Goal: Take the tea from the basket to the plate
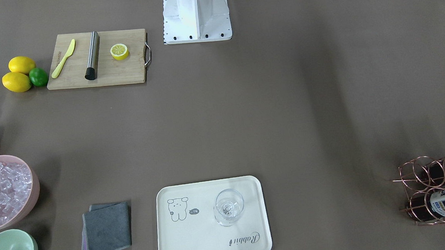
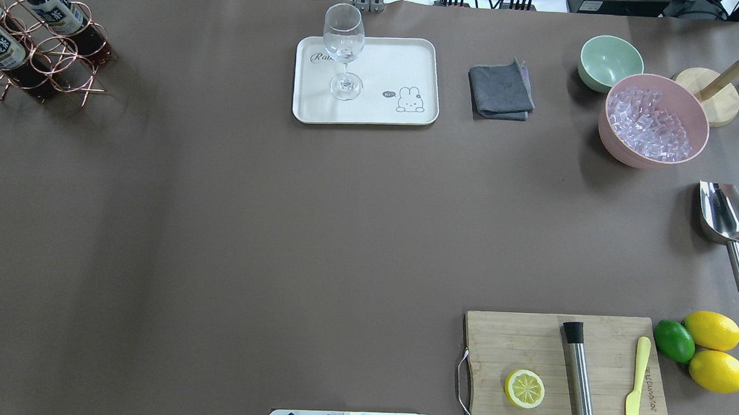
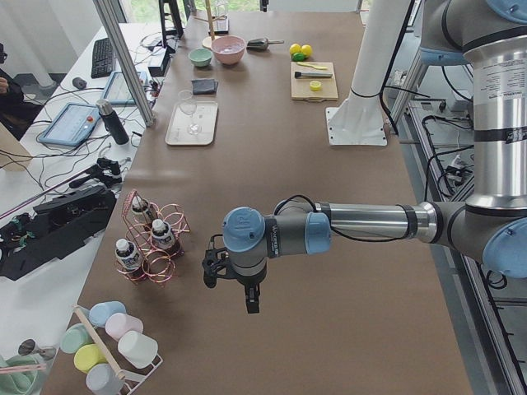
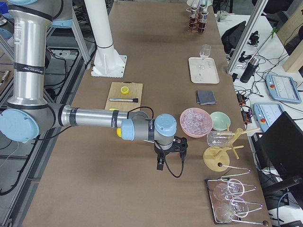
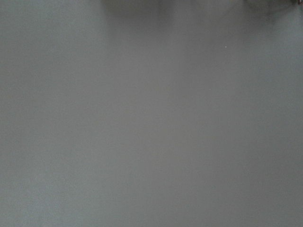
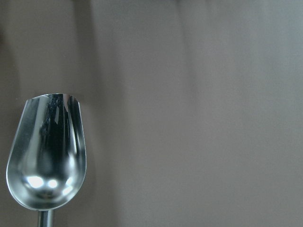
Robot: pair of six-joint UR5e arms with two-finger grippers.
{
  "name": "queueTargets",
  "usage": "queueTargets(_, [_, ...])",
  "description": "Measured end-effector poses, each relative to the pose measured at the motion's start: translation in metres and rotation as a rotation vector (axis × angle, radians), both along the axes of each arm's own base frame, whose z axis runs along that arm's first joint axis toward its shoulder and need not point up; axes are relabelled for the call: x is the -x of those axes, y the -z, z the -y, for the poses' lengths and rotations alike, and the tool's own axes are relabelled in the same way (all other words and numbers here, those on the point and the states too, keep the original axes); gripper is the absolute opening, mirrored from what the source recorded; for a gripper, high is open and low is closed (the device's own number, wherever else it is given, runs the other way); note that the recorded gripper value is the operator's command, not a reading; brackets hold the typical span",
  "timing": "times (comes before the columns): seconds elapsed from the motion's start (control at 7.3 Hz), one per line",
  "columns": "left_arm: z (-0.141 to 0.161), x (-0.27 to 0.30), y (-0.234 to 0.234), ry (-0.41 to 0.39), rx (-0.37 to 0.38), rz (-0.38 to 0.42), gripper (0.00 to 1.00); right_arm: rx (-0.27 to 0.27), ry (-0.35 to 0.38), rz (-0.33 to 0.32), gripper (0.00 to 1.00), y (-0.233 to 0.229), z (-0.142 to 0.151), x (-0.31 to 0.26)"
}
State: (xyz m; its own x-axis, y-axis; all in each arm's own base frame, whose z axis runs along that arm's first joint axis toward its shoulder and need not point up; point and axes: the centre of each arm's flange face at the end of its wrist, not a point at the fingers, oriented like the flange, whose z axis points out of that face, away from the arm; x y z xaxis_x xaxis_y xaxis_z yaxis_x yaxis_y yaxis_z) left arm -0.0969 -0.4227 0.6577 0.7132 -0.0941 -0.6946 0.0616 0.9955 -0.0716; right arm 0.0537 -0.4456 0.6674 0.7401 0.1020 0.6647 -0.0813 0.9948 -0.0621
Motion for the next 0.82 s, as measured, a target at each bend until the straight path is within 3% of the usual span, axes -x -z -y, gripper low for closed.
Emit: queueTargets(0.82, [0.0003,0.0000,0.0024,0.000,-0.005,0.000,0.98,-0.010,-0.008,-0.007,1.00,0.0056,-0.0043,-0.0035])
